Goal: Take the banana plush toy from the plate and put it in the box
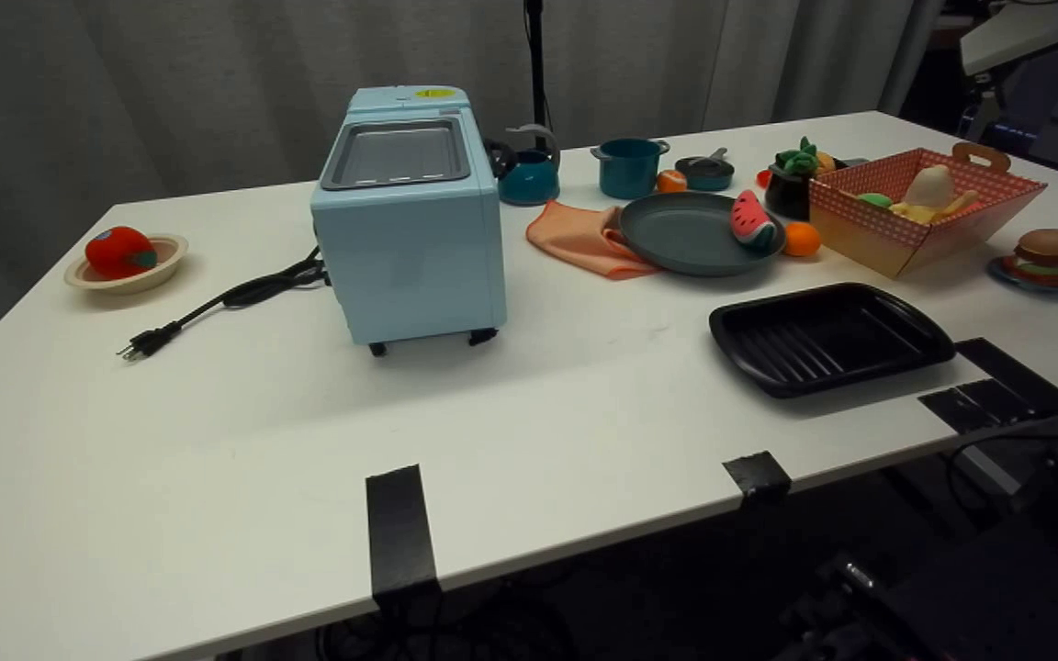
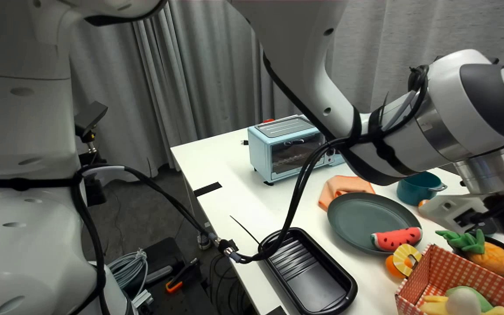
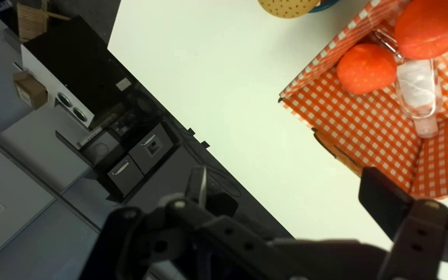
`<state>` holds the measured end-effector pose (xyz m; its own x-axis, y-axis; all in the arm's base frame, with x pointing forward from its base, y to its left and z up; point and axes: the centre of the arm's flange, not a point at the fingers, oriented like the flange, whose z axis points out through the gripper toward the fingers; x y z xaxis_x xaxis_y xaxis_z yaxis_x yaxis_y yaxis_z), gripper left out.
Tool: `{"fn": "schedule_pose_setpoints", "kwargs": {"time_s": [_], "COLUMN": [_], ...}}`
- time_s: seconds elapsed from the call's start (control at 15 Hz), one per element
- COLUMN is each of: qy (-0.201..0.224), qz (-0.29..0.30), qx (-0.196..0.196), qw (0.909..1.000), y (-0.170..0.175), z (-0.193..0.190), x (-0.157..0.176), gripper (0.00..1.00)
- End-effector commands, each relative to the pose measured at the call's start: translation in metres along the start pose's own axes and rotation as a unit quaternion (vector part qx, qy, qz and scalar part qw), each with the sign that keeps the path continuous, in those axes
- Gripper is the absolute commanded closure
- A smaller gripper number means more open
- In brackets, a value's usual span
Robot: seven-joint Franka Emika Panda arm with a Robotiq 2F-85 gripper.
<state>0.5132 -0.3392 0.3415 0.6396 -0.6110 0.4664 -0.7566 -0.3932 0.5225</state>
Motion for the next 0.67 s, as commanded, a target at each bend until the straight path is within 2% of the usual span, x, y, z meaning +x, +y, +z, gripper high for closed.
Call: {"fn": "schedule_pose_setpoints", "kwargs": {"time_s": [0.0, 0.07, 0.6], "qy": [-0.018, -0.010, -0.015], "qz": [0.043, 0.022, 0.034], "qx": [0.013, 0.008, 0.013], "qw": [0.9988, 0.9997, 0.9992], "y": [-0.007, -0.002, -0.005], "z": [0.005, 0.002, 0.004], "x": [0.026, 0.009, 0.015], "gripper": [0.00, 0.00, 0.00]}}
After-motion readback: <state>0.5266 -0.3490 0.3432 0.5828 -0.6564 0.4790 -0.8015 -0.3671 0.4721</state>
